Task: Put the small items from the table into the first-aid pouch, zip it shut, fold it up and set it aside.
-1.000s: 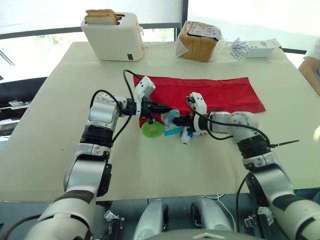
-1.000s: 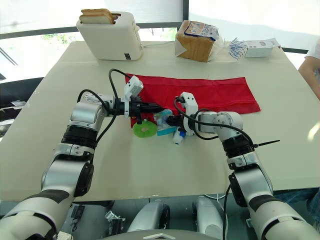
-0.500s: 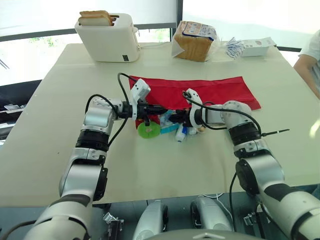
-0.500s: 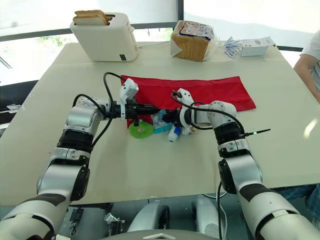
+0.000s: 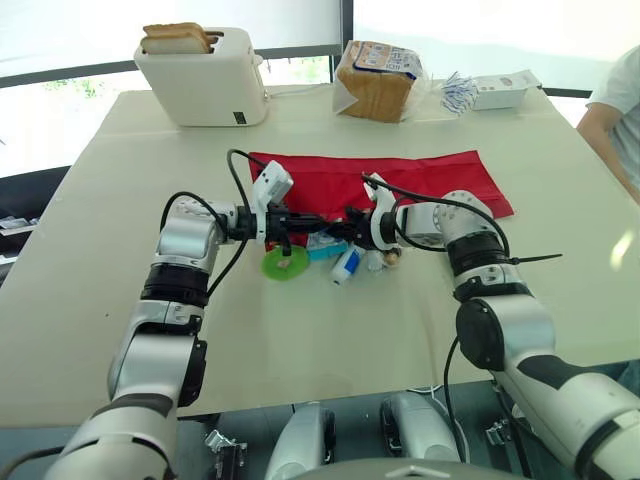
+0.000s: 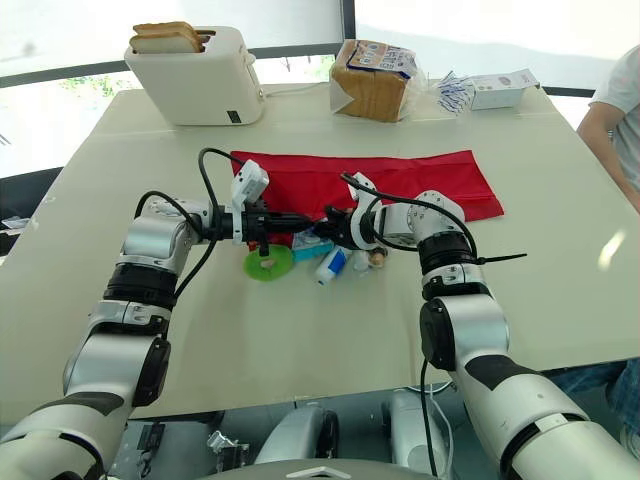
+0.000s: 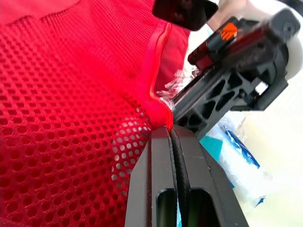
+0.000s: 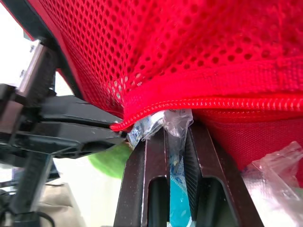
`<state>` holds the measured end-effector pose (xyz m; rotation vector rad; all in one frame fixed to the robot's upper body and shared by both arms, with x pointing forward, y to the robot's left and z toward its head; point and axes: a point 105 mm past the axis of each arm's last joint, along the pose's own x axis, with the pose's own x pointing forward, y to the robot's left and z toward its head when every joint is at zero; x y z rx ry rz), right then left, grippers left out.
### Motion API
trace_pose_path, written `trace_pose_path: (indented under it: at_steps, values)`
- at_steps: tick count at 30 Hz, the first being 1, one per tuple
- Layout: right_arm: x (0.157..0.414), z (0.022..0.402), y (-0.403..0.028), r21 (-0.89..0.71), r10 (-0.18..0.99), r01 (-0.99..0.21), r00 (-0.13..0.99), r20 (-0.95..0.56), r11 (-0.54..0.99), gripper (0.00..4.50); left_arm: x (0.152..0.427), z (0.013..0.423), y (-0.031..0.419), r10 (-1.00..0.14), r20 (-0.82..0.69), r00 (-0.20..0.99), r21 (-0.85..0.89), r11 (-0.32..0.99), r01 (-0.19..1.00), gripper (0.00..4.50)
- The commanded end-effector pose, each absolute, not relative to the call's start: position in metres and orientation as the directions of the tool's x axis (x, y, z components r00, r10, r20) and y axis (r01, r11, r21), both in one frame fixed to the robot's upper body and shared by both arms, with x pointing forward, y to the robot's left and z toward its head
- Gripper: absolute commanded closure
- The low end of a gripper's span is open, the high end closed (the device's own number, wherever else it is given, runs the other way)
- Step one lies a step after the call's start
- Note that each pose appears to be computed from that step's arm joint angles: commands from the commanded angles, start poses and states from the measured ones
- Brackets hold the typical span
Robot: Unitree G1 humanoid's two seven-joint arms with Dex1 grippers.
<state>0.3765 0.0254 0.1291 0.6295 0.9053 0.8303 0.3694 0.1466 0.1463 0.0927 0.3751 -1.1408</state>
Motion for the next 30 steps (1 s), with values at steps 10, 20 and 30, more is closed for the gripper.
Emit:
trace_pose_path:
  at_steps: [10, 20, 30]
  values:
    - [0.368, 0.138, 0.065, 0.771, 0.879, -0.440, 0.345, -0.328, 0.460, 3.77, 0.363, 0.123, 0.155, -0.860, -0.372, 0.349, -0.195, 0.440, 0.876, 4.50]
    - [0.337, 0.146, 0.038, 0.509, 0.865, -0.702, 0.358, -0.351, 0.497, 2.18, 0.379, 0.119, 0.163, -0.823, -0.383, 0.419, -0.153, 0.504, 0.850, 4.50]
    - [0.316, 0.150, 0.017, 0.242, 0.845, -0.834, 0.399, -0.357, 0.496, 2.18, 0.380, 0.130, 0.154, -0.845, -0.347, 0.406, -0.136, 0.474, 0.870, 4.50]
